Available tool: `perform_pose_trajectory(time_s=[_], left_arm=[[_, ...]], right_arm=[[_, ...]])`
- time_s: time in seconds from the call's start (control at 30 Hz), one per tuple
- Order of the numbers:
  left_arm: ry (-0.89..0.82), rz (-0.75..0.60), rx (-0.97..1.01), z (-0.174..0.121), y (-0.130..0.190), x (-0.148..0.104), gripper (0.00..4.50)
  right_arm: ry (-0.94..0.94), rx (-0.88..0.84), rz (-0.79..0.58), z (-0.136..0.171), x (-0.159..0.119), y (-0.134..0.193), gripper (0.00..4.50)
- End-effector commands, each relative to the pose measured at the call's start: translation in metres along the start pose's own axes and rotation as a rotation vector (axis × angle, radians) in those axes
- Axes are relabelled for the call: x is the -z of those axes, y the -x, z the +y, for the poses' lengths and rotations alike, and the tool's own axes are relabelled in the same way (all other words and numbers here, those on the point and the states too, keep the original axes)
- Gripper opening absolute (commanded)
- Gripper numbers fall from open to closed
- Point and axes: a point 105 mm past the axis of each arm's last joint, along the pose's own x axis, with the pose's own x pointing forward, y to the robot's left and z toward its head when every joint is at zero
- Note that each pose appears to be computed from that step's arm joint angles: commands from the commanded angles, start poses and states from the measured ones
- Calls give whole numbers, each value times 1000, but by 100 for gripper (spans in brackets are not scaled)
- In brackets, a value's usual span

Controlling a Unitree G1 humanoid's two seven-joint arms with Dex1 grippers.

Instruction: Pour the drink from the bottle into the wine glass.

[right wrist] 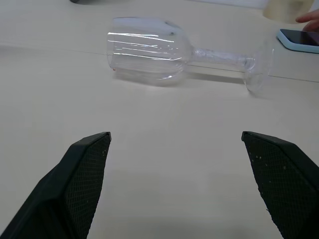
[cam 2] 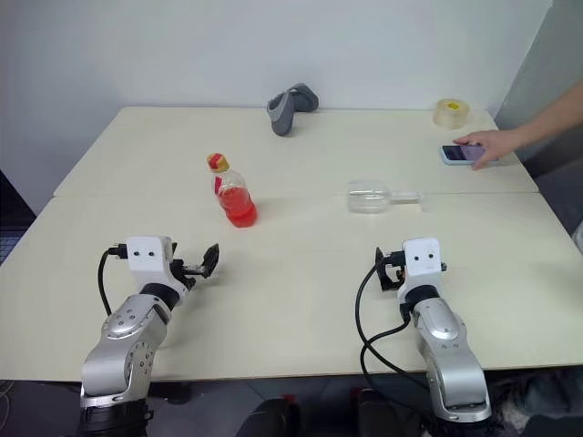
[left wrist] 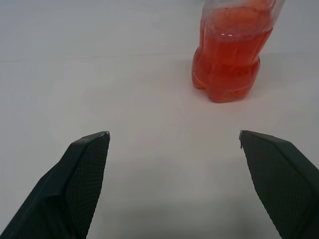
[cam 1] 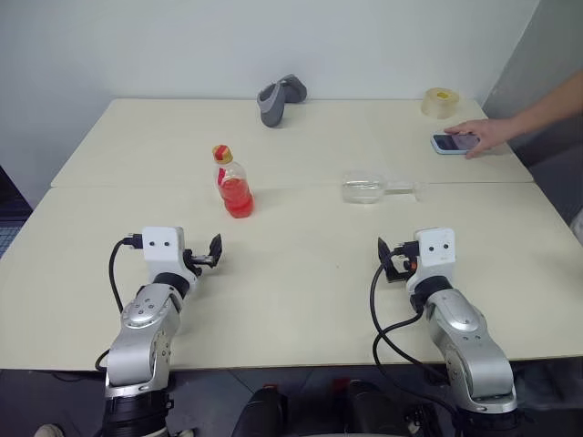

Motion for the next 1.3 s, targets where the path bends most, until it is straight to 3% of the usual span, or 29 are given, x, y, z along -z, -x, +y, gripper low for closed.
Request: perform_pose_trajectory(time_s=[0.03, 0.7, 1.07, 1.3], left_arm=[[-12, -39, 11, -3, 3, -10, 447], [-8, -49, 21, -6, 3, -12, 447], [-81, -109, 175, -26, -20, -27, 447], [-74, -130, 175, -31, -33, -30, 447]], right_arm=[[3, 7, -49, -3, -13, 1, 450], [4, -68, -66, 5, -18, 3, 450], [-53, -752, -193, 53, -55, 31, 450], [-60, -845, -227, 61, -69, 20, 450]])
